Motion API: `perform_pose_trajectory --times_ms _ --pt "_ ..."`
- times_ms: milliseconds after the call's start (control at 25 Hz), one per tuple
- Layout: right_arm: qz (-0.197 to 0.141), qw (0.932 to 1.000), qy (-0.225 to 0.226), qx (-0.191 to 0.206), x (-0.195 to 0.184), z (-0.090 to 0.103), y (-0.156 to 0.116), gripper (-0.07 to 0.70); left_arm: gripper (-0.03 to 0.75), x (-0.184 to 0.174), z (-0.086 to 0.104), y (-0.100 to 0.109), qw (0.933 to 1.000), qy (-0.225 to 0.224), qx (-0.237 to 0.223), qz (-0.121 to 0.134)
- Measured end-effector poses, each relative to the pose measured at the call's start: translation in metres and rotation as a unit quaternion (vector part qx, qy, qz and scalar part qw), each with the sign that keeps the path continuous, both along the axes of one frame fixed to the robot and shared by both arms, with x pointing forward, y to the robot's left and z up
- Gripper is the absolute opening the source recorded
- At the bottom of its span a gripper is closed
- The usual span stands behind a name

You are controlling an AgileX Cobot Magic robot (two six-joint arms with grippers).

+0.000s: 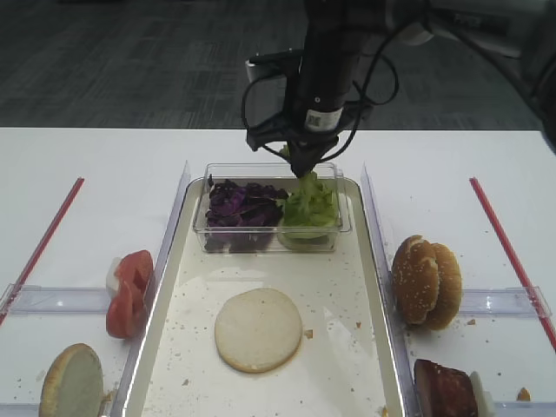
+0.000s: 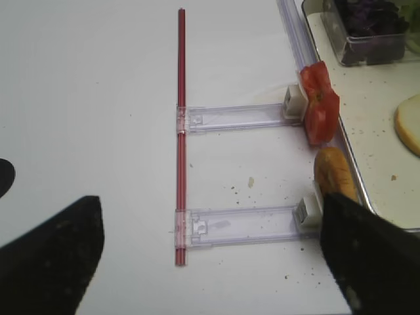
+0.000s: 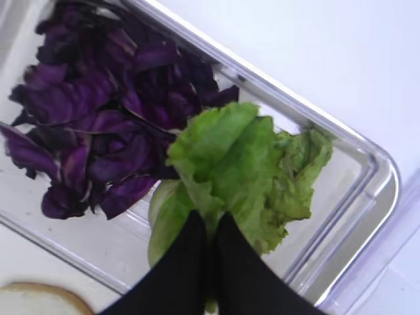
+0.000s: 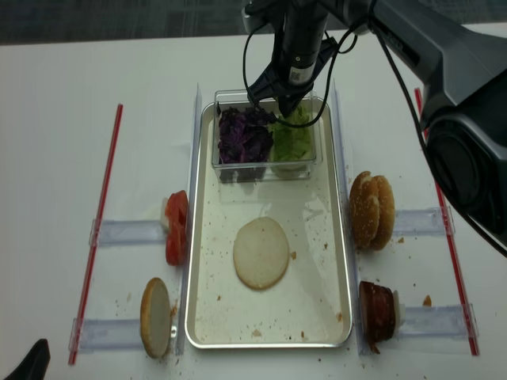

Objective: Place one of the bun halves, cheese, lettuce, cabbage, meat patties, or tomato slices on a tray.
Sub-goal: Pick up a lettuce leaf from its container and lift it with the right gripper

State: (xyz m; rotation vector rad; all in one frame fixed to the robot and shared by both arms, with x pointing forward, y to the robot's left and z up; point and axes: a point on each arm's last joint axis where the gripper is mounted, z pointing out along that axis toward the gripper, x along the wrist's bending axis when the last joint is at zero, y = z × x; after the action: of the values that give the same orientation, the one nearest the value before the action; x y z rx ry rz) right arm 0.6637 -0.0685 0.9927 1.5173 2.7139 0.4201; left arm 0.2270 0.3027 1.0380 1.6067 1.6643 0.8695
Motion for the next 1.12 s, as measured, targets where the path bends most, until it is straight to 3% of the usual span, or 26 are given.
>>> perform_pose_trajectory --times_ms 320,800,1120 --pt "-0.018 0.9991 -0.03 0.026 -0.01 0.043 -0.004 0.052 0.615 0.0 0.0 0.0 1.0 0.0 0.0 0.0" --pt "-0.033 0.9983 -0.019 0.044 -0.013 0.046 -0.001 0.052 0.615 0.0 0.0 0.0 1.0 0.0 0.0 0.0" --pt "-0.009 0.9988 -0.022 0.043 -0.037 0.061 0.01 0.052 0.615 0.0 0.0 0.0 1.0 0.0 0.0 0.0"
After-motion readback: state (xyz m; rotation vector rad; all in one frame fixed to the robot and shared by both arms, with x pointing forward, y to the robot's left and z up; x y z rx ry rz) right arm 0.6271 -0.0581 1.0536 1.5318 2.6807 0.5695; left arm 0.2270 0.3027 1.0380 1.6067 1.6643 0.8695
